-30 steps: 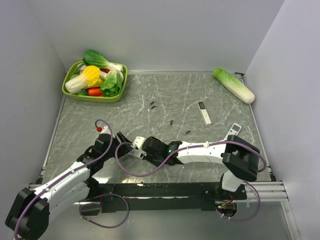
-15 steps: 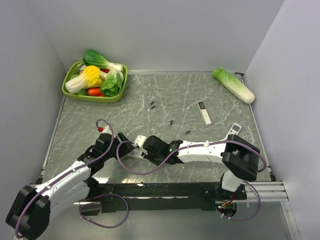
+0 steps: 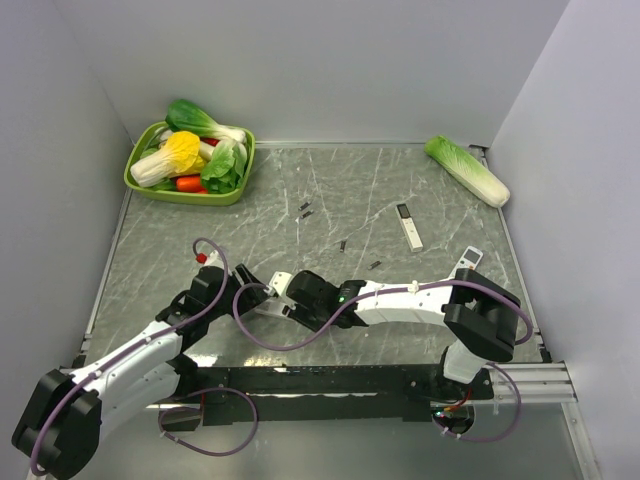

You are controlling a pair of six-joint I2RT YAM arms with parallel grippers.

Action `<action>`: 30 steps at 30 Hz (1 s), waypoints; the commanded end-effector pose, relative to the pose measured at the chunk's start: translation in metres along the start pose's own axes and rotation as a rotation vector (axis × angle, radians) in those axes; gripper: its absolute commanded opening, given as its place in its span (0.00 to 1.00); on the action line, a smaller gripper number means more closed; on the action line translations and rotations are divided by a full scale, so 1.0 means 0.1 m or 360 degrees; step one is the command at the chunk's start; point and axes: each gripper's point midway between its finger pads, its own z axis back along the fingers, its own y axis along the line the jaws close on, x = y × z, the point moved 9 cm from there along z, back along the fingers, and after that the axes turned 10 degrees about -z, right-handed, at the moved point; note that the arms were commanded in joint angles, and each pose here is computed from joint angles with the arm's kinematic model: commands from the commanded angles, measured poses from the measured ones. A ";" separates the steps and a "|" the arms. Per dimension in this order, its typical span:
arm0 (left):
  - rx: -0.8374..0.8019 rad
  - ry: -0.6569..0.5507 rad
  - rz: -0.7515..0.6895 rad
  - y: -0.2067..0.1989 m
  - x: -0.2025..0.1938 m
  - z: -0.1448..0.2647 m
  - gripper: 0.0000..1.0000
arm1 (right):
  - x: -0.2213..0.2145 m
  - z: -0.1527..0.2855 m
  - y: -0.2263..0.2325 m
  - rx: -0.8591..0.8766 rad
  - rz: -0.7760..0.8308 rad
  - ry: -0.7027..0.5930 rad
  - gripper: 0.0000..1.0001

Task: Load the batteries into the remote control
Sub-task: Load the battery cover into the remote control.

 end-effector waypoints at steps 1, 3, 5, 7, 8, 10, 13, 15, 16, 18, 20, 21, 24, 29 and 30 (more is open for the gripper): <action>-0.0066 -0.0048 -0.0006 -0.11 0.08 0.03 0.67 | 0.01 0.06 -0.03 0.0003 0.0026 -0.0006 0.41; -0.0067 -0.0058 -0.0007 -0.11 0.10 0.04 0.68 | 0.02 0.08 -0.02 0.0007 0.0036 -0.0013 0.41; -0.0067 -0.0069 -0.0009 -0.12 0.10 0.04 0.67 | 0.03 0.10 -0.04 0.0002 0.0043 -0.0024 0.42; -0.0072 -0.0067 -0.0012 -0.12 0.10 0.04 0.67 | 0.04 0.11 -0.03 0.0000 0.0057 -0.0027 0.44; -0.0077 -0.0065 -0.0012 -0.12 0.10 0.04 0.67 | 0.05 0.10 -0.04 0.0001 0.0067 -0.0026 0.44; -0.0075 -0.0064 -0.0009 -0.12 0.10 0.04 0.67 | 0.05 0.10 -0.04 0.0003 0.0079 -0.0024 0.45; -0.0075 -0.0060 -0.0009 -0.12 0.09 0.04 0.67 | 0.07 0.10 -0.04 0.0004 0.0104 -0.0023 0.45; -0.0075 -0.0060 -0.0012 -0.11 0.09 0.04 0.67 | 0.07 0.09 -0.04 0.0010 0.0119 -0.0021 0.45; -0.0078 -0.0060 -0.0012 -0.12 0.09 0.05 0.67 | 0.07 0.10 -0.04 0.0013 0.0121 -0.0022 0.45; -0.0078 -0.0057 -0.0014 -0.11 0.09 0.04 0.67 | 0.08 0.11 -0.03 0.0028 0.0137 -0.0028 0.45; -0.0082 -0.0053 -0.0014 -0.12 0.09 0.04 0.67 | 0.10 0.11 -0.04 0.0025 0.0149 -0.0029 0.45; -0.0085 -0.0050 -0.0014 -0.12 0.09 0.04 0.67 | 0.11 0.12 -0.05 0.0025 0.0148 -0.0028 0.45; -0.0088 -0.0046 -0.0015 -0.12 0.09 0.04 0.68 | 0.12 0.12 -0.04 0.0062 0.0161 -0.0017 0.54; -0.0097 -0.0065 -0.0019 -0.14 0.11 0.06 0.68 | 0.15 0.15 -0.03 0.0100 0.0151 -0.0023 0.58; -0.0101 -0.0065 -0.0021 -0.15 0.11 0.06 0.68 | 0.16 0.17 -0.03 0.0105 0.0145 -0.0037 0.58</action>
